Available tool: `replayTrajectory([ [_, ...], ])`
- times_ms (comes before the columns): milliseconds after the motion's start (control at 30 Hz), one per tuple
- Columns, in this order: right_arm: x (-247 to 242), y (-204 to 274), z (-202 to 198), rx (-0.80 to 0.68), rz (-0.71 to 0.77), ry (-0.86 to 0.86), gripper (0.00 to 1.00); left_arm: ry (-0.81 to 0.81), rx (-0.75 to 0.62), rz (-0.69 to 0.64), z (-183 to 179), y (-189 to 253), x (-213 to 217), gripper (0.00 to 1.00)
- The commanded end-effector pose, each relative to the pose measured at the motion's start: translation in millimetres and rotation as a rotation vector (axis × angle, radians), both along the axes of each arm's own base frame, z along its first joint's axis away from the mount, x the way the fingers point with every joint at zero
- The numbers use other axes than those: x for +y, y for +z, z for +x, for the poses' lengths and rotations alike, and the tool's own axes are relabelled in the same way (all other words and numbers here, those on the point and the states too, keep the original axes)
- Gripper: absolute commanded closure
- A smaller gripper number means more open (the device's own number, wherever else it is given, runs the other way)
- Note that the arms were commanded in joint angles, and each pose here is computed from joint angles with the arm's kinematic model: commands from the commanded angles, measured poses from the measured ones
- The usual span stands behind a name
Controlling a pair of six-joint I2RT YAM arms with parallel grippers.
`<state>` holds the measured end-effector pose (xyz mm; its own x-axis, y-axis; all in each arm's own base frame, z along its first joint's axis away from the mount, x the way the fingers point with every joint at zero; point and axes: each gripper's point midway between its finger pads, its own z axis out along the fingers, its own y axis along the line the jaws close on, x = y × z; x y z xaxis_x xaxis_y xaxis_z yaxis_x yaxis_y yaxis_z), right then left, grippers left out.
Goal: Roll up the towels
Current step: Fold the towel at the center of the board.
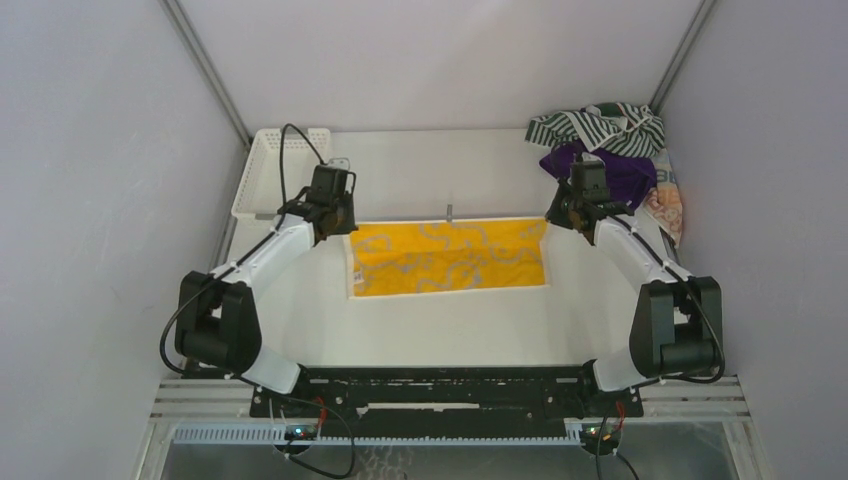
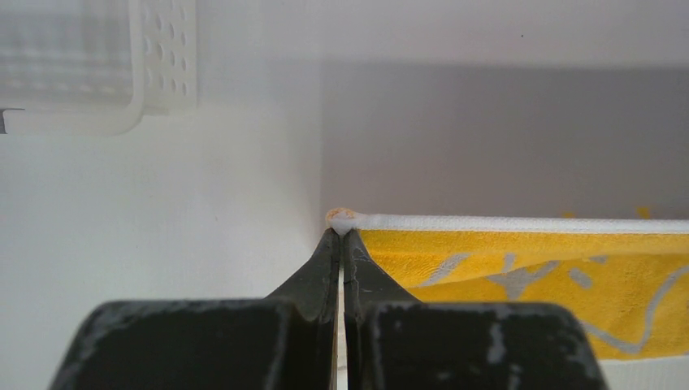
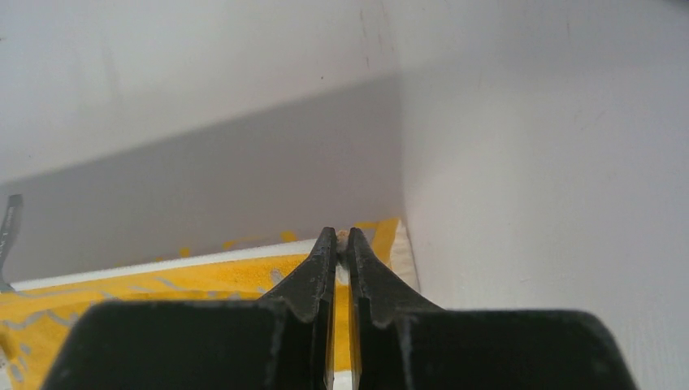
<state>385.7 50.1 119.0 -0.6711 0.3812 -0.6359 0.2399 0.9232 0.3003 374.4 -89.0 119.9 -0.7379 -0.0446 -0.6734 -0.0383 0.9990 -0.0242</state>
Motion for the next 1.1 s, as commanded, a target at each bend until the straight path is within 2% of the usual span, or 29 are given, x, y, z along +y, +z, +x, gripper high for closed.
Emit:
replayTrajectory([
  [0,-5,1,0,-0.023,-0.021,0.007,1.0,0.016,-0.017,0.038,-5,1,11,1.0],
  [333,-6,-26,-28,0.04,-0.018,-0.006,1.0,0.055,0.067,-0.036,-39,-29,7,1.0],
  [1067,-9,-60,-57,0.115,-0.035,-0.058,1.0,0.112,0.138,-0.017,-69,-62,7,1.0],
])
